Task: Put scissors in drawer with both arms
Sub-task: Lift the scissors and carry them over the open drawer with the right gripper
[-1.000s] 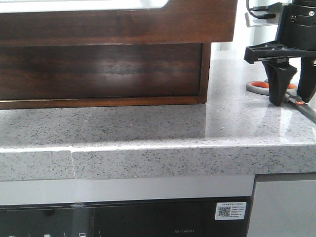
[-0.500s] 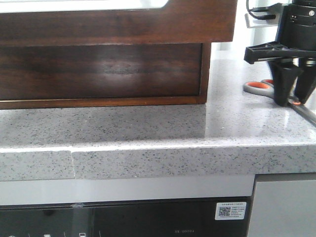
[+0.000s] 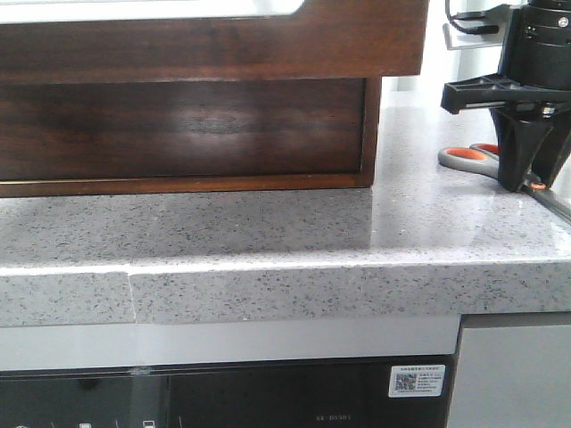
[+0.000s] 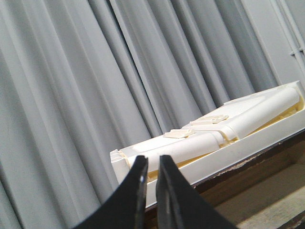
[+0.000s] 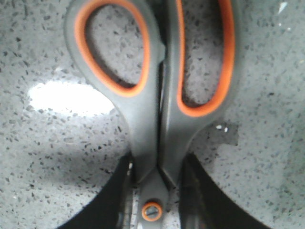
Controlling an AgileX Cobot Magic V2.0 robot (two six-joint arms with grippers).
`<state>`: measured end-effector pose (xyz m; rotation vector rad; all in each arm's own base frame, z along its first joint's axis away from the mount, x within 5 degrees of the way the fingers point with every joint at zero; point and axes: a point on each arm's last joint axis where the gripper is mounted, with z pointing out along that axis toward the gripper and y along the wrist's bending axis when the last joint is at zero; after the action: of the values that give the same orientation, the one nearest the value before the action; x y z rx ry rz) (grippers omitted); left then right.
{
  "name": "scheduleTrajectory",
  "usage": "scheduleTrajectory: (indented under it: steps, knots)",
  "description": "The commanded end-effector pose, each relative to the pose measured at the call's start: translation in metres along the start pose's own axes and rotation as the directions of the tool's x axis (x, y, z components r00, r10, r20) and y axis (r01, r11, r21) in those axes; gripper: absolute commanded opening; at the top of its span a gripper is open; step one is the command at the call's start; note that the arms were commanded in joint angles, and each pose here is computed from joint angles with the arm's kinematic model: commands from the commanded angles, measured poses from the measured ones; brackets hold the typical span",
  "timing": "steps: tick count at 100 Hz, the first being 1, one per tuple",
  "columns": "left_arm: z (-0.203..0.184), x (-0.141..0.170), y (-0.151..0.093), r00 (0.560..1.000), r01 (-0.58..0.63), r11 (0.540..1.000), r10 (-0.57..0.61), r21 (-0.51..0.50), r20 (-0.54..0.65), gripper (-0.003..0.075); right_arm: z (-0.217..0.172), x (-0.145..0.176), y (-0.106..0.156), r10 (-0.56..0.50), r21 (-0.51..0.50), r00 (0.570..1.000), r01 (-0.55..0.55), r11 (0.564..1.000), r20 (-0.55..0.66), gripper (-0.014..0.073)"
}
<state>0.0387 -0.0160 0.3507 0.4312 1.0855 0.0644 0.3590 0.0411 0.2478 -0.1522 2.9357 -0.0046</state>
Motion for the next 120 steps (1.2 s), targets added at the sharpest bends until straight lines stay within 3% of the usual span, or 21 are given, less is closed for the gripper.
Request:
scheduleTrajectory:
  steps: [1,17,31,52,76,90,106,120]
  knots:
    - [0.002,-0.014,0.003,0.997,0.026,1.0,-0.027,0.006,0.074,0.0004,-0.02,-0.003,-0.005,-0.001,0.013,0.998,0.001,1.0,0.067,-0.0124]
    - [0.002,-0.014,0.003,0.997,0.026,1.0,-0.027,0.006,0.074,0.0004,-0.047,-0.002,-0.005,-0.026,0.016,0.991,0.024,1.0,0.131,-0.0124]
    - [0.002,-0.014,0.003,0.997,0.026,1.0,-0.027,0.006,0.074,0.0004,-0.096,0.0,-0.006,-0.064,0.029,0.962,0.059,0.998,0.267,-0.0124]
    - [0.002,-0.014,0.003,0.997,0.026,1.0,-0.027,0.006,0.076,0.0004,-0.184,0.015,-0.007,-0.095,0.061,0.847,0.074,0.995,0.523,-0.0124]
    - [0.002,-0.014,0.003,0.997,0.026,1.0,-0.027,0.006,0.076,0.0004,-0.263,0.042,0.016,-0.277,0.118,0.645,0.279,0.953,0.712,-0.0124]
    - [0.002,-0.014,0.003,0.997,0.026,1.0,-0.027,0.006,0.076,0.0004,-0.292,0.053,0.036,-0.365,0.156,0.515,0.404,0.901,0.776,-0.0124]
    - [0.002,-0.014,0.003,0.997,0.026,1.0,-0.027,0.006,0.076,0.0004,-0.313,0.062,0.065,-0.426,0.19,0.347,0.545,0.817,0.835,-0.0124]
    - [0.002,-0.014,0.003,0.997,0.026,1.0,-0.027,0.006,0.076,0.0004,-0.321,0.07,0.092,-0.495,0.261,0.186,0.667,0.697,0.849,-0.0124]
